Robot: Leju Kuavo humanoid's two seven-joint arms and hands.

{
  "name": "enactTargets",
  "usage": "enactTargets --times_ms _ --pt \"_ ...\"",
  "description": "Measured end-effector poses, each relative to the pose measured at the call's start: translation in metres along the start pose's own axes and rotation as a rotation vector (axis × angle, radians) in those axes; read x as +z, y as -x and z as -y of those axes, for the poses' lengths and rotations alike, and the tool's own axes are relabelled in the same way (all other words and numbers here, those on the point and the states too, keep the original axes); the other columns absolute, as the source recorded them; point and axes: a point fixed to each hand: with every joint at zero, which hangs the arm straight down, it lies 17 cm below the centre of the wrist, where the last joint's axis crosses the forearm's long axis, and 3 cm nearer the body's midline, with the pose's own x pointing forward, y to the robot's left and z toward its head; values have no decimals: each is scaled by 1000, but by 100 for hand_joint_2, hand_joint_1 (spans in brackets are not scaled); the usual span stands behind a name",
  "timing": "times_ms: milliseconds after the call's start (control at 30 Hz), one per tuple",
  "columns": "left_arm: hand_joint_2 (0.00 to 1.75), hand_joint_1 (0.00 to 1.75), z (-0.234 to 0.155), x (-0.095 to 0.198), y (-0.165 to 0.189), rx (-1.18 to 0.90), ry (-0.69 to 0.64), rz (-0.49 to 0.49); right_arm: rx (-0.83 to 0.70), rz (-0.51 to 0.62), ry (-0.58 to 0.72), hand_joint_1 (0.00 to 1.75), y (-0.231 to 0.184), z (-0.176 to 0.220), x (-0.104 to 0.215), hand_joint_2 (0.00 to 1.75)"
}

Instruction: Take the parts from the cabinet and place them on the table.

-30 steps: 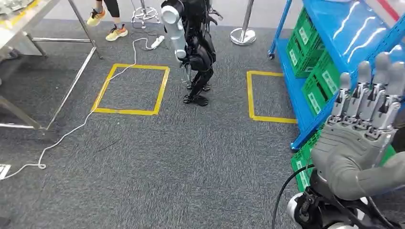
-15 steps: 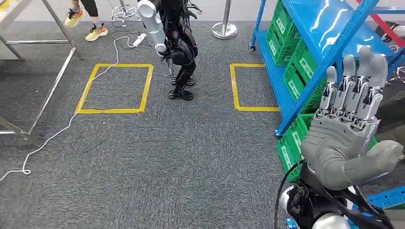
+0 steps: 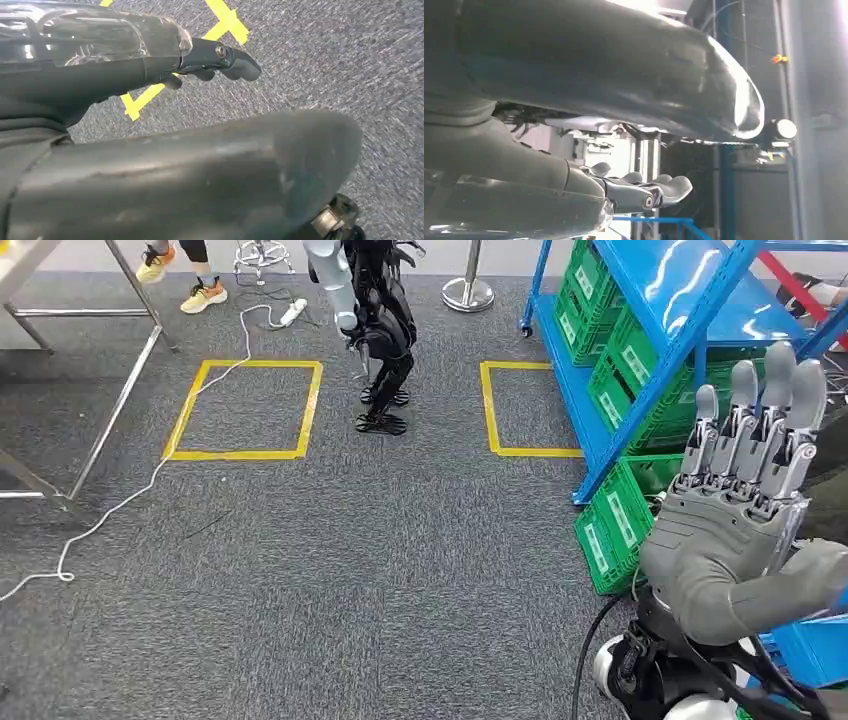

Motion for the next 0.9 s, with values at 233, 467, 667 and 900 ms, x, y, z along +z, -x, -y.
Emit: enactTargets --times_ms 233,467,667,900 --pt "0 0 0 0 -1 -4 1 2 -1 -8 -1 0 1 -1 0 0" --pt "0 0 0 0 -2 -9 3 6 0 -5 -2 0 2 -1 -2 0" --pt "0 0 -2 -1 -1 -9 -8 1 14 -10 -2 0 4 -1 -1 0" --pt "0 0 -3 -1 0 -10 -20 -3 28 -3 -3 0 4 0 3 0"
